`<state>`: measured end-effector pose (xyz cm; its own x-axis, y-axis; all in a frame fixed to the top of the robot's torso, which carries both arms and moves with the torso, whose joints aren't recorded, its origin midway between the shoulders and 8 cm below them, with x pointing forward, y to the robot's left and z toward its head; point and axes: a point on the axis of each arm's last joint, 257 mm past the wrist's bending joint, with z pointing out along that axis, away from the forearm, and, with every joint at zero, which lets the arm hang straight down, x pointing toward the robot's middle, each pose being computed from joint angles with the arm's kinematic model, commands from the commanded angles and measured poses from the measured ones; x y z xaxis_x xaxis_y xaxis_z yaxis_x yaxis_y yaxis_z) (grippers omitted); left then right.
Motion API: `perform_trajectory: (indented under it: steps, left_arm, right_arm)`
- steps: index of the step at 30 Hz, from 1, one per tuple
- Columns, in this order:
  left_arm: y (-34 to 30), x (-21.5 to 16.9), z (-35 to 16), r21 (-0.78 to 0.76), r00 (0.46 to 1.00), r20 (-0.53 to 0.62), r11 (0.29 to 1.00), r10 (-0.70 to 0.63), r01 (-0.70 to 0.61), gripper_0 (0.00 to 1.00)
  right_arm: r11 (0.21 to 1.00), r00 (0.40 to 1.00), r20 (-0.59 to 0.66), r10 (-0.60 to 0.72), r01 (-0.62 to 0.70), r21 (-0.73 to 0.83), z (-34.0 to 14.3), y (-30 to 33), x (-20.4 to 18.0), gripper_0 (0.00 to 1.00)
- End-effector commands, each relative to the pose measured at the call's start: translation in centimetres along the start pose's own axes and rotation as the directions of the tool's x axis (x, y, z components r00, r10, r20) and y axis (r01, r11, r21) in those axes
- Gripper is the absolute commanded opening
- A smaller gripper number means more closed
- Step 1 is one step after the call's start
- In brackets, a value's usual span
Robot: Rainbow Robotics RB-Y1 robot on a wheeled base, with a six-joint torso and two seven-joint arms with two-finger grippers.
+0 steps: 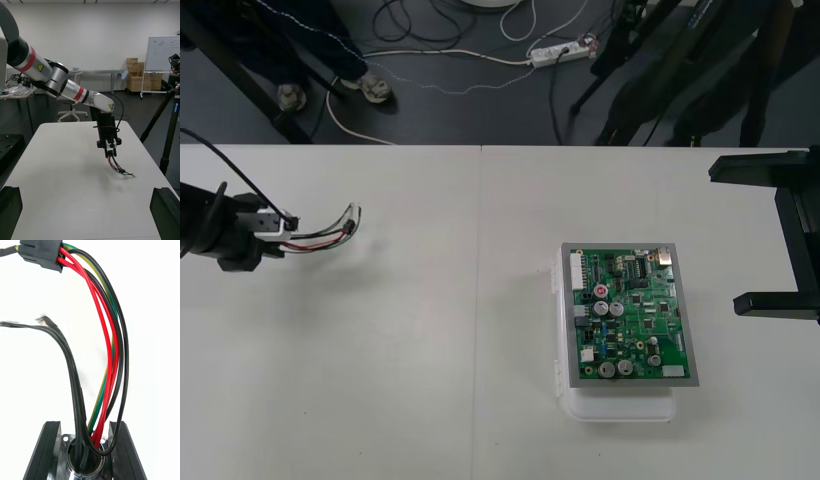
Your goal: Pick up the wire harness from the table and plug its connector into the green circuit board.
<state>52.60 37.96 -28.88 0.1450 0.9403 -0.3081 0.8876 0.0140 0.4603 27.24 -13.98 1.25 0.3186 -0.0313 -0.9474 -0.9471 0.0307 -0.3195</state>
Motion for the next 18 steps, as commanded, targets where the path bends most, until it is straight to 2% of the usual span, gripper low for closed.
perform_trajectory:
  steps: [1,5,11,18]
  left_arm:
    - [2.3,-7.2,-3.0,0.042,0.987,0.158,0.999,0.018,-0.025,0.0]
    - [2.7,-10.4,-4.6,0.058,0.973,0.224,0.996,0.059,-0.074,0.0]
    - [1.7,-16.0,-7.9,0.148,0.944,0.33,0.986,0.022,-0.075,0.0]
    - [0.4,-20.1,-11.0,0.238,0.926,0.378,0.968,-0.021,-0.075,0.0]
  right_arm:
    - [0.999,0.999,-0.005,-0.034,0.034,0.0,0.0,0.4,-0.2,1.0]
    - [0.999,0.999,-0.005,-0.034,0.034,0.0,0.0,0.4,-0.2,1.0]
    - [0.999,0.999,-0.005,-0.034,0.034,0.0,0.0,0.4,-0.2,1.0]
    - [0.999,0.999,-0.005,-0.034,0.034,0.0,0.0,0.4,-0.2,1.0]
